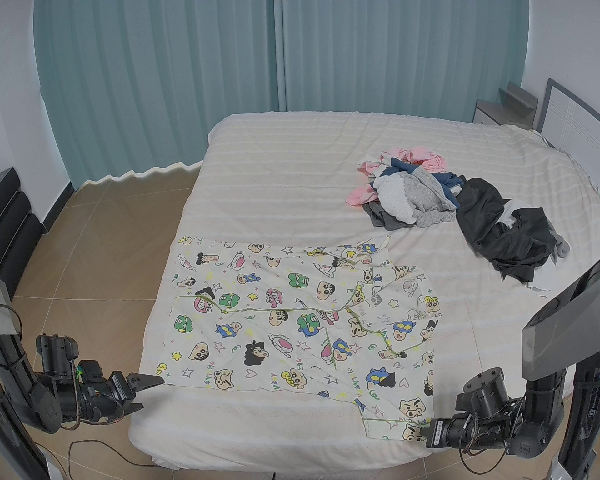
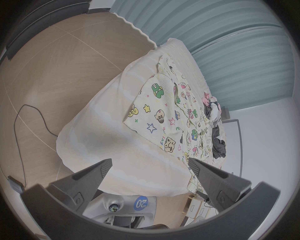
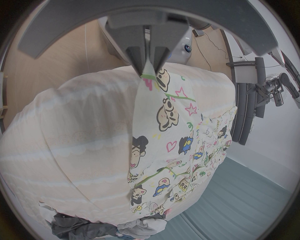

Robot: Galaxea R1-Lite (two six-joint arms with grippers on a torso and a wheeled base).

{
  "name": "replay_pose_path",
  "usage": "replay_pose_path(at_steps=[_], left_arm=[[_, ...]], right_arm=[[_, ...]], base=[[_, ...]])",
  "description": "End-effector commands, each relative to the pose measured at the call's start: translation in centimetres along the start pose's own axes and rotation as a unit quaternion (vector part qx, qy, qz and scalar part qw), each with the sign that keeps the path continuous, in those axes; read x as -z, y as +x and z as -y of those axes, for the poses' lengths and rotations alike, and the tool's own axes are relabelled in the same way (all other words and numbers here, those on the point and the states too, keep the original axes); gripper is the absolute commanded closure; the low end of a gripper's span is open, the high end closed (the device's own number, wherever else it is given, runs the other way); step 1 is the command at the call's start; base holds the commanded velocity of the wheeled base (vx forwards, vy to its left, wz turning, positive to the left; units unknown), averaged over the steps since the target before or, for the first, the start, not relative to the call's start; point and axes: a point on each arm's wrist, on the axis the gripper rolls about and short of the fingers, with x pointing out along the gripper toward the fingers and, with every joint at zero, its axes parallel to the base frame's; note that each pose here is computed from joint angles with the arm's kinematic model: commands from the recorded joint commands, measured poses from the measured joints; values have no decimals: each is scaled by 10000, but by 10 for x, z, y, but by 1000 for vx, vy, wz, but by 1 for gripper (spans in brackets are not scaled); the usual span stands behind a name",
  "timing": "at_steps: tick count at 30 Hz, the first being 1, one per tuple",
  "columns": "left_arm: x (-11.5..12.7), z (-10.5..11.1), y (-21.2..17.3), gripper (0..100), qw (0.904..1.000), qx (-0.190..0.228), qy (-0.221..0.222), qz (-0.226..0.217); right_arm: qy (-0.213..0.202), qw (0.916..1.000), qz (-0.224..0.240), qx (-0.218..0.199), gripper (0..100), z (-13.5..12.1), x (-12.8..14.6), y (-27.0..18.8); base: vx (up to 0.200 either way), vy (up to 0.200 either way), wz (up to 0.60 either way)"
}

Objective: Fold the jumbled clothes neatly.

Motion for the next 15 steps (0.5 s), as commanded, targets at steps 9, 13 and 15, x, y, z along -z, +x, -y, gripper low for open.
replay_pose_path(at_steps=[9, 13, 15], left_arm=[[2, -1, 1, 0, 10000, -27, -27, -56], [0, -6, 8, 0, 9997, -196, -96, -63], [-1, -9, 11, 0, 9993, -354, -109, -32]], right_arm=[[-65, 9989, -356, 288, 100, 7, 7, -8], [-47, 9988, -377, 324, 100, 8, 7, -8], [-47, 9983, -436, 373, 100, 10, 8, -9]], base=[[0, 0, 0], [0, 0, 0], [0, 0, 0]])
